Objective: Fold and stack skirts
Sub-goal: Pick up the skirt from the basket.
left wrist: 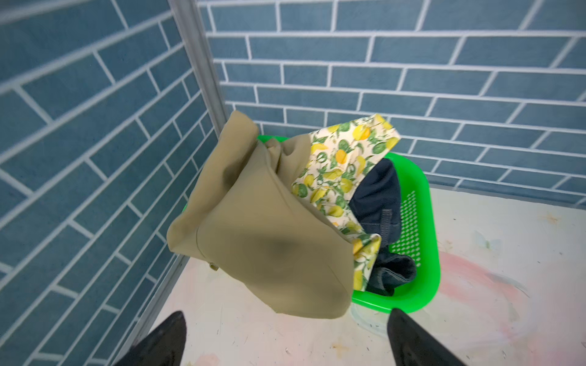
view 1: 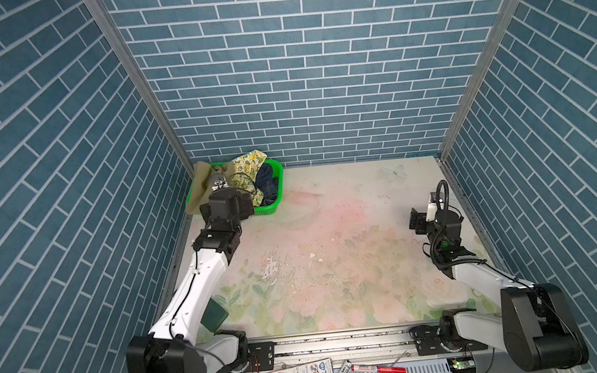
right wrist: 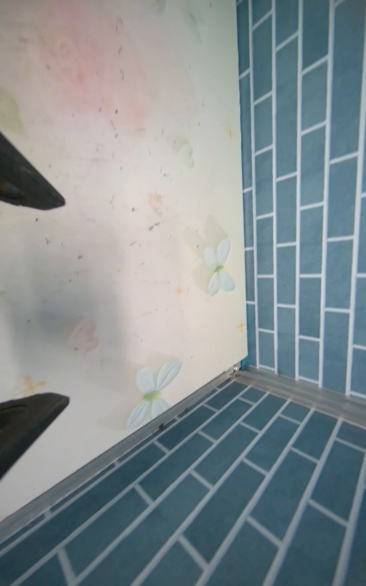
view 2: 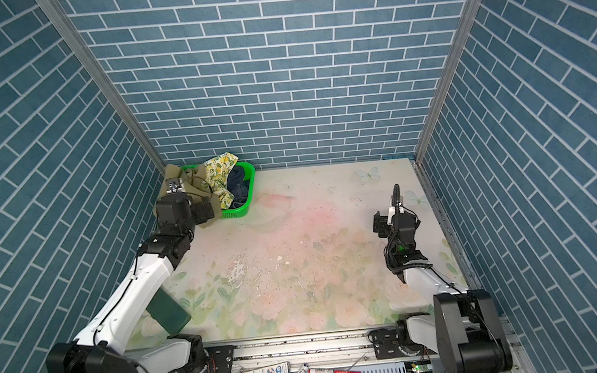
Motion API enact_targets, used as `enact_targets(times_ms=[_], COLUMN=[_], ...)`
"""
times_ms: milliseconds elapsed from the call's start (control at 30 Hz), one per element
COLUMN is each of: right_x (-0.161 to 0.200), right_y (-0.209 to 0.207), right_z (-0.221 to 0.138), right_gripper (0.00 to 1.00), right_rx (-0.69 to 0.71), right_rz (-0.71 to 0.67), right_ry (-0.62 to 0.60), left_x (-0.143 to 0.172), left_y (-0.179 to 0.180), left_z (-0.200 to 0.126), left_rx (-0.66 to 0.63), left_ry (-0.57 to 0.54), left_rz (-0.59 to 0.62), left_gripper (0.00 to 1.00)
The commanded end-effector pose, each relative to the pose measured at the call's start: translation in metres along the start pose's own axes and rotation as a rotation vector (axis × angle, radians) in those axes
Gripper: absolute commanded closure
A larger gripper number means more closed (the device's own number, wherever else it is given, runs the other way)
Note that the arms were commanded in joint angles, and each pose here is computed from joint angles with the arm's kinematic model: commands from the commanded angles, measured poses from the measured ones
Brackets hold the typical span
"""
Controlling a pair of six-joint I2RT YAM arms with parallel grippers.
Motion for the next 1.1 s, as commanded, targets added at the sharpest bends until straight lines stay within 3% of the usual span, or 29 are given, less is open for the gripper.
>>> enact_targets(times_ms=[0,333,433,467,633,667,867,1067], right_x=[-0.031,-0.066,-0.075,-0.078,-0.088,-0.089,-0.098,-0.110], right_y=[0.014,0.071,0.082,0.085,0.090,0.089,0.083,0.078], right_z=[-0.005,-0.020,-0.024,-0.027,-0.033,-0.035,-0.043,-0.040], right_gripper=[0.12,0.14,0.14,0.14,0.14,0.14,0.13,0.14], right_rx=[-0.081,-0.348,-0.381,-0.393,-0.408,-0.405,-0.382,-0.324], right_rz=[-0.015,-0.064,-0.085,-0.090,-0.095,-0.090,-0.060,0.035], right_ry=[-0.032,-0.048,-0.056,-0.065,-0.087,-0.090,-0.109,-0.110], left_x=[0.008,-0.003,-0.002,-0.001,-0.001,-0.005,-0.049,-0.096], left_y=[0.007,-0.006,-0.012,-0.014,-0.024,-0.025,-0.031,-0.041], left_z=[0.015,0.071,0.091,0.098,0.123,0.124,0.088,0.031], left_rx=[-0.027,-0.062,-0.066,-0.066,-0.044,-0.042,0.028,0.230], left_ry=[0.192,0.289,0.312,0.312,0.333,0.331,0.227,0.105], left_rz=[-0.073,-0.115,-0.125,-0.126,-0.116,-0.116,-0.115,-0.137], left_gripper=[0.02,0.02,0.08,0.14,0.92,1.00,1.00,1.00])
Point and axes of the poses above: each gripper's point midway between its finger pads, its own z axis out along the fingers, its own y axis along the line the jaws close on, x = y × z, the point moved 10 cm from there along -z, back along the fingers, and after that the axes turned 12 degrees about -z, right-handed, at the moved point
